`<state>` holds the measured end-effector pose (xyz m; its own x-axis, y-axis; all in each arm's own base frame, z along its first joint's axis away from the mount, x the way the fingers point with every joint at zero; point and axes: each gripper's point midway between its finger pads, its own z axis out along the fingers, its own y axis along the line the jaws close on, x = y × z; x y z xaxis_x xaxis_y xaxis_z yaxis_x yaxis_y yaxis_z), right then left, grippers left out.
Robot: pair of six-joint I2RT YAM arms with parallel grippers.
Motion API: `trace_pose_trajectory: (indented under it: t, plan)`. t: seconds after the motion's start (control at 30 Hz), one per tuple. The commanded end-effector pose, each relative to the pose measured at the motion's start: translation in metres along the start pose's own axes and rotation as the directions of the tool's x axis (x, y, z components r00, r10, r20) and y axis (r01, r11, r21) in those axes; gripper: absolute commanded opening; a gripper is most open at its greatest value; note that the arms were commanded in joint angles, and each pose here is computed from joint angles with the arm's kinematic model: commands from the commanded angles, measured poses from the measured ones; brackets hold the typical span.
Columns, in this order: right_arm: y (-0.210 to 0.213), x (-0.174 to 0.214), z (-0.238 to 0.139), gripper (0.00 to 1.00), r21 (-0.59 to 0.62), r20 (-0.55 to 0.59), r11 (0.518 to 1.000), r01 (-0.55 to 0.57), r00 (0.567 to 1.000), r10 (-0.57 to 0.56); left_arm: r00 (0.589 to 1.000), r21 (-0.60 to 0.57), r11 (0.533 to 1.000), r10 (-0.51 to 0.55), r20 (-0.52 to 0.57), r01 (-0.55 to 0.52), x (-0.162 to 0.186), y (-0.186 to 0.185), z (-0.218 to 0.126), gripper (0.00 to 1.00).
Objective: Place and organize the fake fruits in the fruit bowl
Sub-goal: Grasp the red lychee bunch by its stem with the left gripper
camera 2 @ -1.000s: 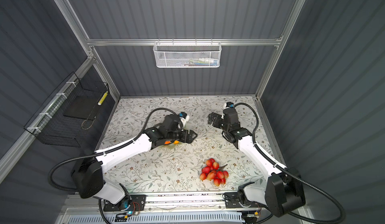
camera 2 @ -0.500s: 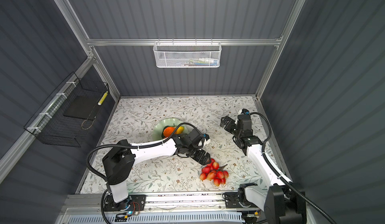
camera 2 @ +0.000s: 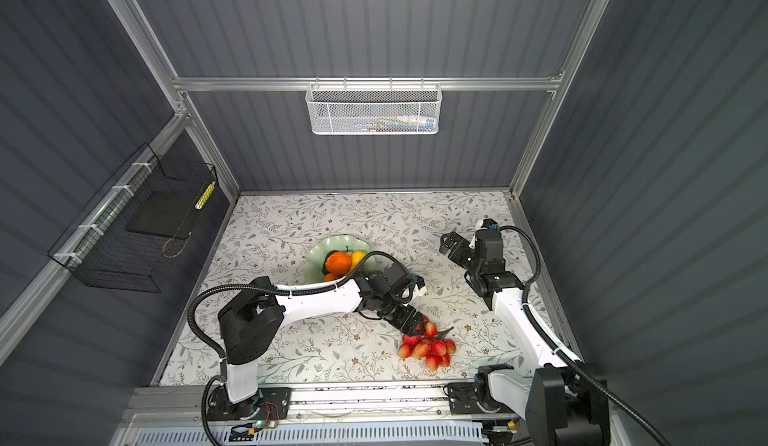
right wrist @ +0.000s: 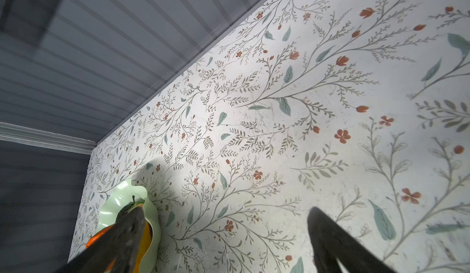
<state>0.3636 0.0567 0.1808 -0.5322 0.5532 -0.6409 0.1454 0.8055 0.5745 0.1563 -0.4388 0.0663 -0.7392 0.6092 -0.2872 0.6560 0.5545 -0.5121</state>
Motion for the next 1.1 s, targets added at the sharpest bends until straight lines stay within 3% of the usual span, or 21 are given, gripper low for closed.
trace_pose_trajectory:
  t: [0.0,0.33,0.47,0.77,1.07]
  plan:
    - [-0.003,0.005,0.004,0.99,-0.006,-0.015,1.000,-0.014,1.000,0.014,1.000,0.039,0.999,0.002,-0.006,-0.002,-0.005,-0.010,0.005,0.76]
    - [-0.004,0.007,0.007,0.99,-0.009,-0.025,1.000,-0.021,0.999,0.021,1.000,0.042,0.999,0.023,0.013,-0.024,-0.009,-0.011,0.004,0.40]
    - [-0.004,0.007,0.009,0.99,-0.011,-0.028,1.000,-0.022,0.999,0.022,0.999,0.046,0.998,0.031,0.027,-0.032,-0.010,-0.014,-0.001,0.21]
    - [-0.003,0.007,0.010,0.99,-0.019,-0.029,0.999,-0.030,0.999,0.030,0.987,0.034,0.995,0.084,0.138,-0.089,-0.027,-0.020,-0.047,0.15]
    - [-0.001,0.004,0.009,0.99,-0.023,-0.023,0.999,-0.033,0.999,0.032,0.919,0.017,0.992,0.108,0.379,-0.124,-0.065,-0.016,-0.157,0.15]
